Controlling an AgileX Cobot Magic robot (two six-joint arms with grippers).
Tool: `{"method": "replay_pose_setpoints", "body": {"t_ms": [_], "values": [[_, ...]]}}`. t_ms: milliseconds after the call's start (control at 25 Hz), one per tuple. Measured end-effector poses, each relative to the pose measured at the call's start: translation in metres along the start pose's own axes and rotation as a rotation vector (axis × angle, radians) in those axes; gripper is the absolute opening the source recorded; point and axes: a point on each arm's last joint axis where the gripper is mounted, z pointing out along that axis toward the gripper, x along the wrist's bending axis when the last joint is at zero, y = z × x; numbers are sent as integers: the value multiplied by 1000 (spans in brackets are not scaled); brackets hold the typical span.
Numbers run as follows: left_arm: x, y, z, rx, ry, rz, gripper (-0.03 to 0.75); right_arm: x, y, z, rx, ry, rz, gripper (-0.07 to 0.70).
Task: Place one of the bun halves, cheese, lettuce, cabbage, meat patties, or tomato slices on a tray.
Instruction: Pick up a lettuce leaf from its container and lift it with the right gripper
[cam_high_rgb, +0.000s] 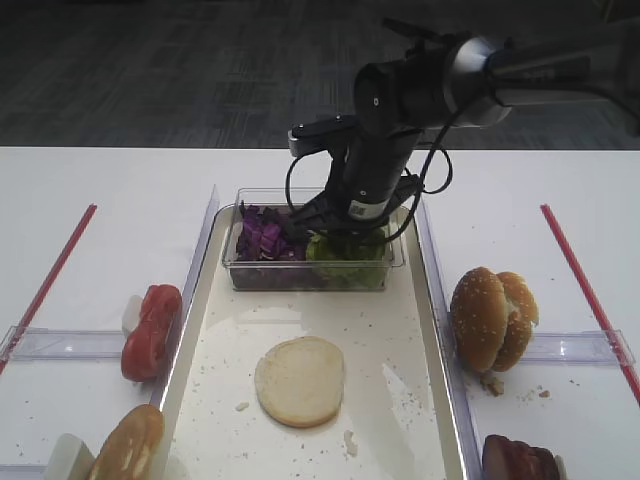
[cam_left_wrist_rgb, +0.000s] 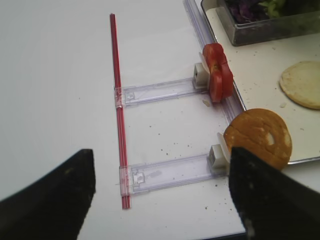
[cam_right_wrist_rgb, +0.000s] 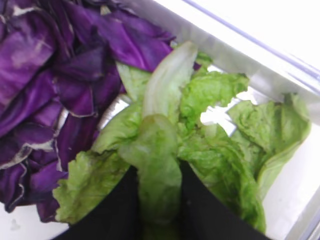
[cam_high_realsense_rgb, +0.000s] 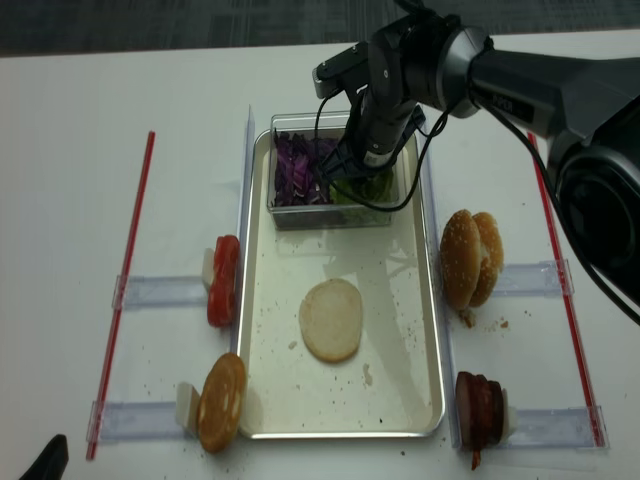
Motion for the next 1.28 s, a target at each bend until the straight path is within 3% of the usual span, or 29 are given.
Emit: {"method": "replay_pose_setpoints", "body": {"t_ms": [160, 440, 1000, 1280], "values": [[0, 0, 0, 0, 0, 0, 509, 1, 8, -8, -13, 3, 0, 119], [0, 0, 0, 0, 0, 0, 509, 2, 10, -12, 6, 4, -4, 71], [0, 0, 0, 0, 0, 0, 509, 1, 8, -13, 27, -4, -13, 66], [0, 0, 0, 0, 0, 0, 509, 3, 15, -36, 33, -5, -27, 66]]}}
